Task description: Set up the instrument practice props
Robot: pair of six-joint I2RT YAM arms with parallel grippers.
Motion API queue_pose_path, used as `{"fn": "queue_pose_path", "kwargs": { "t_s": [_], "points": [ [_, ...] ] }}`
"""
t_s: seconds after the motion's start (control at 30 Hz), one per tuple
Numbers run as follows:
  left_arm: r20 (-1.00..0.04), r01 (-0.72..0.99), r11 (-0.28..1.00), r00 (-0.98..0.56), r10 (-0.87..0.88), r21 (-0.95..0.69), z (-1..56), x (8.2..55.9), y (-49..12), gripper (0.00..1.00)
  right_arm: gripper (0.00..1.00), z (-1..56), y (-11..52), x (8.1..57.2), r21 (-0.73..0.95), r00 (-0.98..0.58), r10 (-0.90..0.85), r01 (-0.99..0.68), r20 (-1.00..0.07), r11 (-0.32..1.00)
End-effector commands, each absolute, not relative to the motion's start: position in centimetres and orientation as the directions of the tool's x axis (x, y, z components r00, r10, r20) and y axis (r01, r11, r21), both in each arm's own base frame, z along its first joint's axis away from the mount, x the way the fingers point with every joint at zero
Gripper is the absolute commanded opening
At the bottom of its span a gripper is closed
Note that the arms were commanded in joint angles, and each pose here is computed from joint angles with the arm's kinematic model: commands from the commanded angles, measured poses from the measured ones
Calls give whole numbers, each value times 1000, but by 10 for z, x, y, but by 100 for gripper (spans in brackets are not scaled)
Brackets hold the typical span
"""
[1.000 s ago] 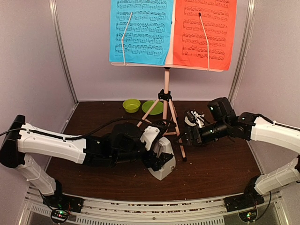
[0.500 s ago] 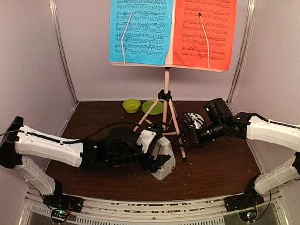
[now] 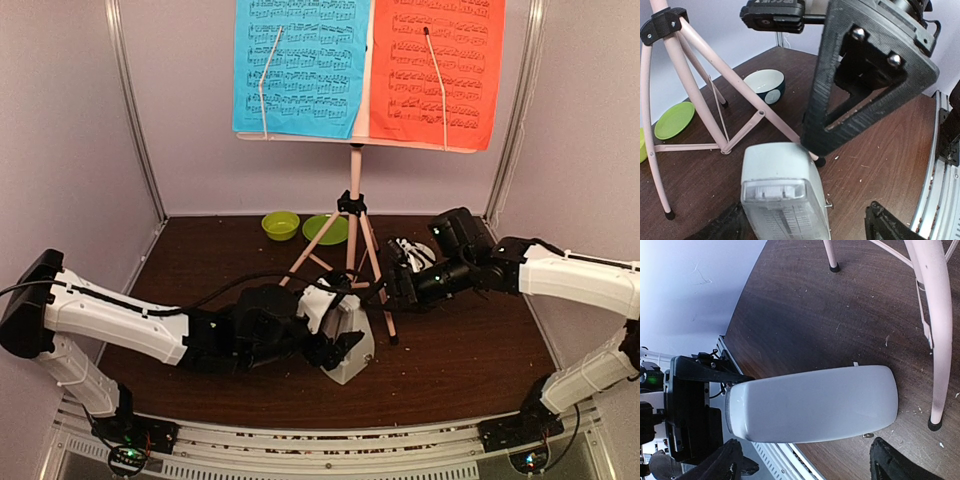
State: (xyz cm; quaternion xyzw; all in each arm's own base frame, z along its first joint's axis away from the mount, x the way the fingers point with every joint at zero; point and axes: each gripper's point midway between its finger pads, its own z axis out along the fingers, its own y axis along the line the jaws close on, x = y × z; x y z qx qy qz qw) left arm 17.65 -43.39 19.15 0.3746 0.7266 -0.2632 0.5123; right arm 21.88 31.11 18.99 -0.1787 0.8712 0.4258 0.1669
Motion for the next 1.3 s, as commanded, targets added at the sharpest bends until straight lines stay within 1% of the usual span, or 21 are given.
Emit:
{"fn": "queue_pose_path", "kwargs": {
  "t_s": [0.0, 0.27, 0.5, 0.7, 0.87, 1.13, 1.27],
  "points": [
    [-950, 793, 609, -168, 264, 29, 204, 179, -428, 81, 88, 208, 322, 230, 680, -857, -154, -489, -493, 547],
    [-947, 785, 618, -157, 280, 52, 206, 183, -431, 67, 86, 215, 331, 236, 704, -860, -129, -482, -493, 522],
    [-944, 754, 654, -169, 283, 61, 206, 191, -429, 61, 85, 201, 331, 234, 712, -871, -133, -466, -473, 525],
    [-951, 745, 666, -171, 258, 47, 210, 193, -427, 59, 85, 194, 330, 229, 709, -870, -143, -471, -472, 526],
    [-952, 744, 667, -171, 253, 44, 212, 194, -426, 55, 84, 181, 329, 226, 698, -874, -155, -465, -461, 544],
    [-951, 748, 661, -161, 264, 57, 215, 196, -430, 55, 83, 161, 321, 224, 680, -884, -155, -442, -441, 584],
    [-944, 732, 679, -188, 271, 49, 212, 202, -431, 55, 83, 155, 319, 223, 670, -884, -162, -442, -438, 597]
  ]
}}
